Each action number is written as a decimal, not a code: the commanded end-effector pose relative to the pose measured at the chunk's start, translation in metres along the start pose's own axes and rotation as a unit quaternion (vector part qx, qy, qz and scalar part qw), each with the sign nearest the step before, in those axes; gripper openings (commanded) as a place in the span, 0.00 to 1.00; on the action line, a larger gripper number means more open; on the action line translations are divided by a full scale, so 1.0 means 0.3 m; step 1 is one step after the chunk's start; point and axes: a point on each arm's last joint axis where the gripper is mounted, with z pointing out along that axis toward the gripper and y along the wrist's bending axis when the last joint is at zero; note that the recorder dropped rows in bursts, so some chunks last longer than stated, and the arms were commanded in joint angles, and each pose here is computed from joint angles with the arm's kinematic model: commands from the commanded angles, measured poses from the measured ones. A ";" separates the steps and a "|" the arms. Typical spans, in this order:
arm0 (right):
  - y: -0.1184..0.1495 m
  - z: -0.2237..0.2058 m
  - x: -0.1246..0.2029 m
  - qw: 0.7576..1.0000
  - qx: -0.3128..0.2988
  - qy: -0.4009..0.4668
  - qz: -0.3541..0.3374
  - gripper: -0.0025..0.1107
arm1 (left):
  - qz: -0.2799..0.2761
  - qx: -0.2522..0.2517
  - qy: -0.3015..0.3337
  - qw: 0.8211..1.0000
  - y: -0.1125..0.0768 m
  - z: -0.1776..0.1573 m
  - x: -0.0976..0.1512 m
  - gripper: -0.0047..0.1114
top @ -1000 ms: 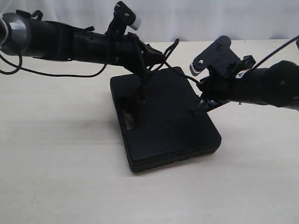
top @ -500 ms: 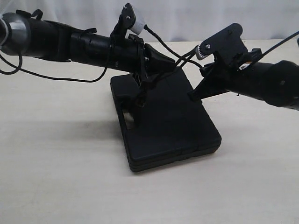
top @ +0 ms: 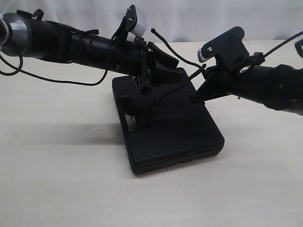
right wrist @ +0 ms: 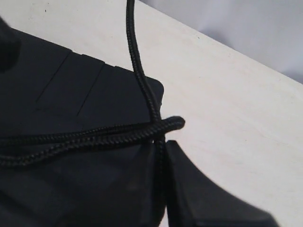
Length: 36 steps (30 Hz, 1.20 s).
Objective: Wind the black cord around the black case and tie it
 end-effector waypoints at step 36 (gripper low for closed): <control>0.148 0.000 -0.037 0.994 -0.042 -0.047 -0.086 0.06 | -0.342 -0.190 -0.017 0.920 0.114 -0.026 0.010 0.52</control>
